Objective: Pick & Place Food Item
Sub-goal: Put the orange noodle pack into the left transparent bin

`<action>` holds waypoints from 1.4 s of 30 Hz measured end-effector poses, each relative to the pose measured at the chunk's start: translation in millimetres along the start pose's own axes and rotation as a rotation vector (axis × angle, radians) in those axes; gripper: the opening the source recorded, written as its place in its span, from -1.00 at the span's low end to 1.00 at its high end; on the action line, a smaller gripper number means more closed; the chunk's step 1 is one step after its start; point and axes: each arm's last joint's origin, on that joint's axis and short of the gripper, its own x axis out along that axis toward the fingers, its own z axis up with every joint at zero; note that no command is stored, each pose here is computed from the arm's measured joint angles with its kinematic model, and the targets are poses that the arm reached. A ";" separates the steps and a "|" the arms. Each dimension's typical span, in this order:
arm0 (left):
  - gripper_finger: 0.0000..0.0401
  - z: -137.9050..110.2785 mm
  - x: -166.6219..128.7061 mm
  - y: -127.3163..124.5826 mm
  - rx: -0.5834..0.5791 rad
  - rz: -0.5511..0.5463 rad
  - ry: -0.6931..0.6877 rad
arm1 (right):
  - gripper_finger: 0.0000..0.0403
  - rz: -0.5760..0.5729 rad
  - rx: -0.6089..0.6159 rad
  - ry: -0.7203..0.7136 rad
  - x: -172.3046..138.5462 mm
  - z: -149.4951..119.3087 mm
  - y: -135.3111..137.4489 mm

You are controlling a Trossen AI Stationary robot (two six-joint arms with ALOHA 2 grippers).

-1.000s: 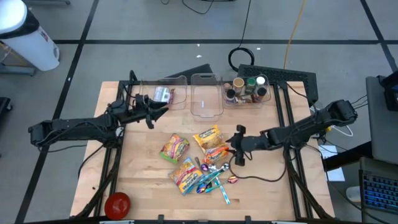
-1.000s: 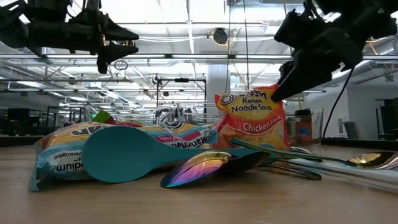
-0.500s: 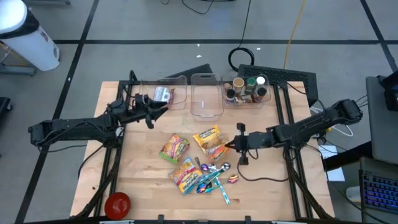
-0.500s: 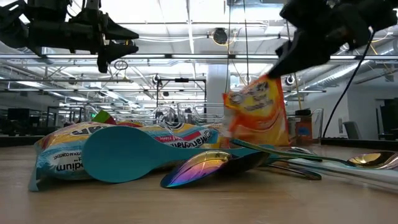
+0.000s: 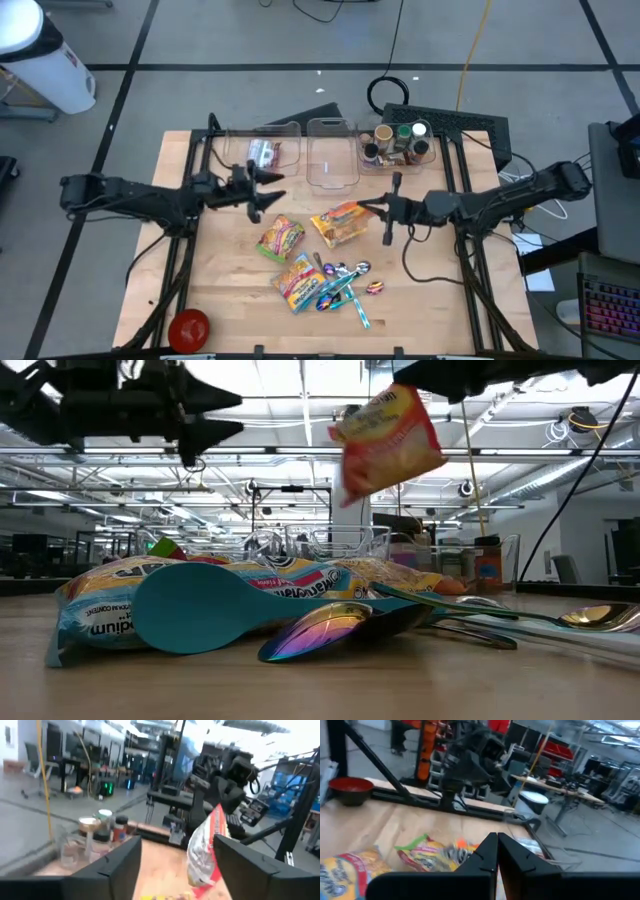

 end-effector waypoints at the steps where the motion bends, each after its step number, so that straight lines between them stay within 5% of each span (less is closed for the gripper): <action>1: 0.36 0.9 6.4 -2.2 -0.009 -0.005 0.000 | -1.00 -0.002 -0.005 0.003 1.9 -1.5 -0.5; 8: 0.64 20.5 56.5 -19.0 0.028 -0.098 0.129 | -1.00 -0.004 -0.024 -0.110 13.5 1.6 -7.1; 18: 0.61 27.8 107.5 -48.4 0.057 -0.082 0.297 | -1.00 -0.013 -0.013 -0.113 17.6 -0.7 -5.1; 31: 0.60 20.1 140.0 -63.2 0.178 0.037 0.284 | -1.00 -0.037 -0.023 -0.114 37.2 -15.5 -2.0; 42: 0.60 16.1 144.0 -62.1 0.232 0.035 0.298 | -1.00 -0.040 -0.002 -0.134 47.1 -16.7 2.0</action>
